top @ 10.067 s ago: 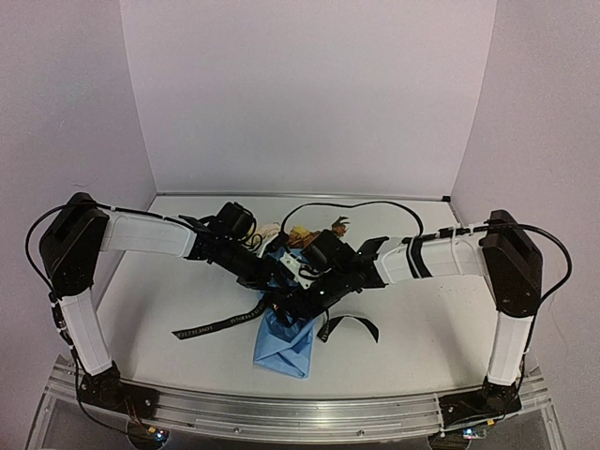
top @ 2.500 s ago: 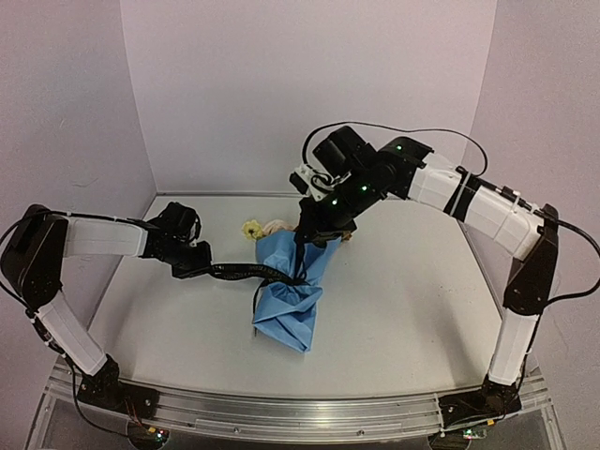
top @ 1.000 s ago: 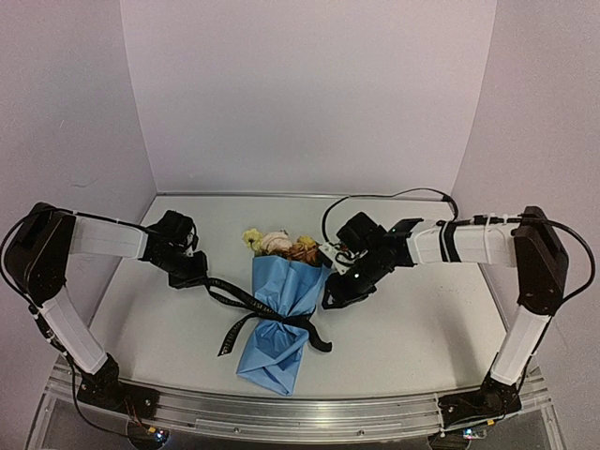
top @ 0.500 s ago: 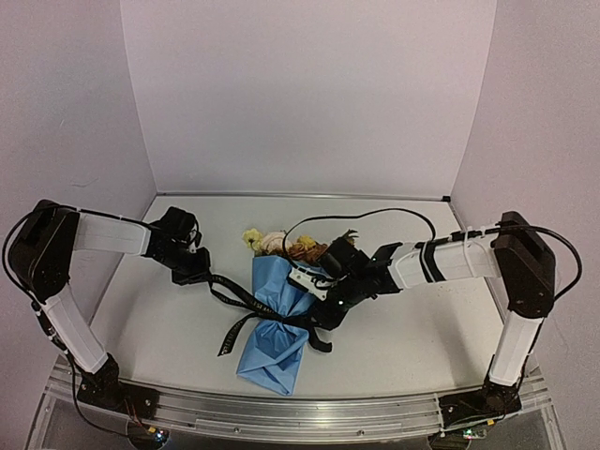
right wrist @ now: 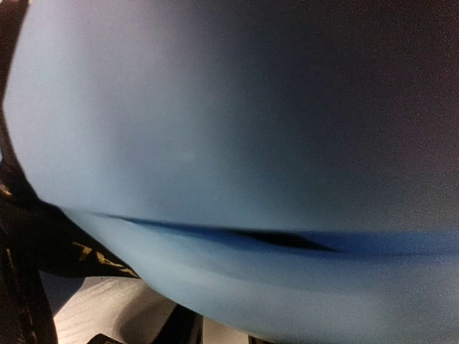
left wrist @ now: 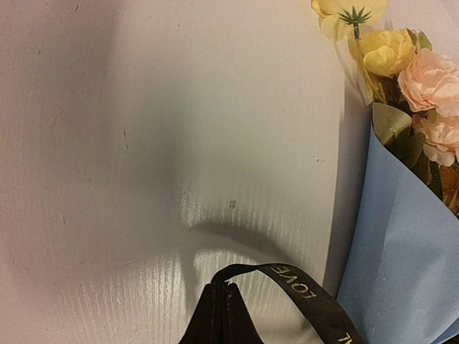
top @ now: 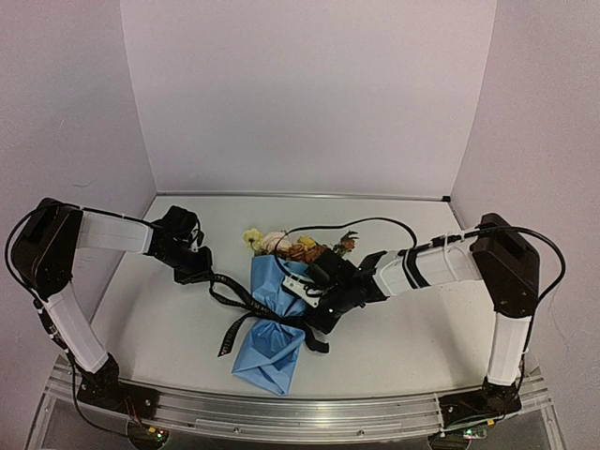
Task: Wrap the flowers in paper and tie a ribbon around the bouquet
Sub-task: Tie the half-tied ribbon around the folded bouquet.
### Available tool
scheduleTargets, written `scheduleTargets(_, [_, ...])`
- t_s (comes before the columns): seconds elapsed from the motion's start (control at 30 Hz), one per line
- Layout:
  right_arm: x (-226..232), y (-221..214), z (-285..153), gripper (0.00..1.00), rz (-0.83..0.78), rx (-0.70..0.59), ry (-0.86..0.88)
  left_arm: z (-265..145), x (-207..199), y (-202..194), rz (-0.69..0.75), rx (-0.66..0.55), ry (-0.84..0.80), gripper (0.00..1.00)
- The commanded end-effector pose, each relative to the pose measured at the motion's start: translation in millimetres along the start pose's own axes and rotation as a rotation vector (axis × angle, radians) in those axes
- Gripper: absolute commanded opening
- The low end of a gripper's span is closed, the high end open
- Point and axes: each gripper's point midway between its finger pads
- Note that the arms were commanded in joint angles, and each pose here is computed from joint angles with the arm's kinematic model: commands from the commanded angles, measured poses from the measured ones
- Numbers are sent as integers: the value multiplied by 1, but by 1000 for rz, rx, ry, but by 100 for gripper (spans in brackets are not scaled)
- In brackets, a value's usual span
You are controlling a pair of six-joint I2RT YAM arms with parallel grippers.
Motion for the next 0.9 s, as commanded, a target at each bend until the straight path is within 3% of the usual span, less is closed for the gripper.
scheduleTargets(0.0, [0, 28, -8, 5, 47, -74, -18, -9, -13, 20, 25, -53, -42, 0])
scheduleTargets(0.03, [-1, 29, -10, 0, 53, -80, -21, -10, -14, 20, 27, -55, -46, 0])
scheduleTargets(0.3, [-6, 20, -39, 0, 118, -75, -34, -15, -15, 17, 41, -60, -49, 0])
scheduleTargets(0.67, [5, 1, -60, 0, 214, 34, 62, -26, -30, 15, 86, -92, -135, 0])
scheduleTargets(0.87, [28, 19, -56, 5, 7, -56, 135, -28, -30, 17, 84, -104, -133, 2])
Point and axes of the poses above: each gripper's point midway between its finger pads, its own z axis out along the fingers, its own x axis along the line the jaws close on, y = z × x, and after that the axes turned 14 degrees about z, right-handed
